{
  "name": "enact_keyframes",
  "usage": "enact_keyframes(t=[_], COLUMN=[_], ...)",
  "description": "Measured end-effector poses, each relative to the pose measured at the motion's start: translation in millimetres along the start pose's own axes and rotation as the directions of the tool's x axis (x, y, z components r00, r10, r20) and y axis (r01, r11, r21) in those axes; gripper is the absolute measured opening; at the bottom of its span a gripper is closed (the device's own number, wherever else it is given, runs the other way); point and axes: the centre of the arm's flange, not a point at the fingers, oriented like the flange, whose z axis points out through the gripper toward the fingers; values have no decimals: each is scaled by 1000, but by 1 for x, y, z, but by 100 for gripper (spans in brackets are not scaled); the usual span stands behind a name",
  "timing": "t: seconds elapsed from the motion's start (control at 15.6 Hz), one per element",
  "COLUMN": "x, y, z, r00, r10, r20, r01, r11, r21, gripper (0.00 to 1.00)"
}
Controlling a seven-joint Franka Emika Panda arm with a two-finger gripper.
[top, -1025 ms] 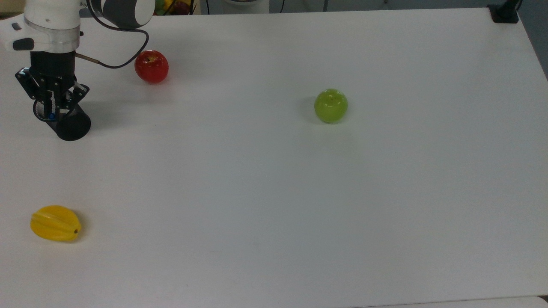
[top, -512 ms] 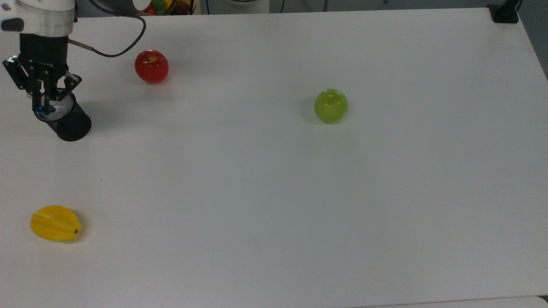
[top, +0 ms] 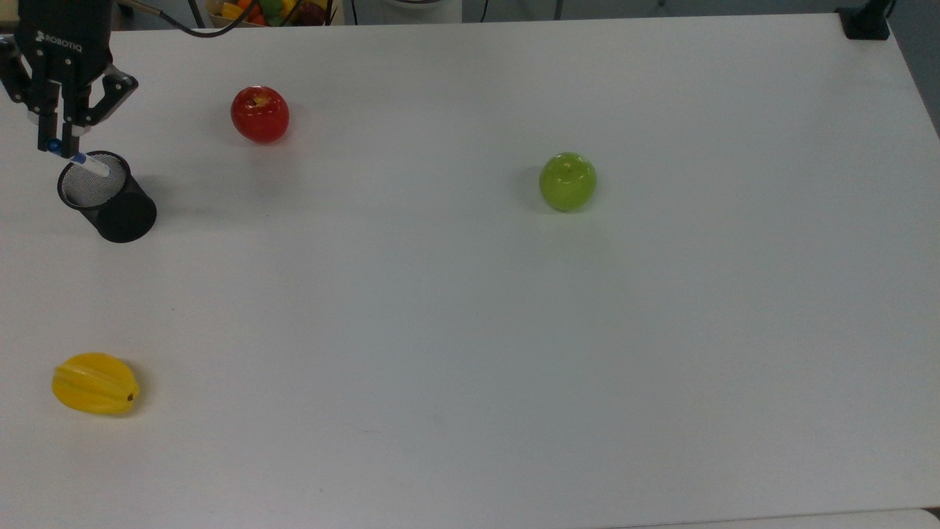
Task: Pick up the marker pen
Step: 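Lift the marker out of the cup and carry it away, then lower the marker and lay it flat on the table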
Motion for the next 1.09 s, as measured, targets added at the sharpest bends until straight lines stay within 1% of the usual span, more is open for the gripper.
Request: enact_keyframes(t=[0.26, 0.58, 0.83, 1.09], x=[16, 22, 14, -5], y=[-43, -121, -175, -230], z=[-19, -24, -19, 2], r00=[999, 993, 983, 967], r10=[40, 83, 58, -6], r20=[7, 87, 174, 253], r01=[-41, -96, -95, -65], r11=[997, 983, 972, 960], r21=[64, 159, 215, 272], gripper=[19, 19, 19, 19])
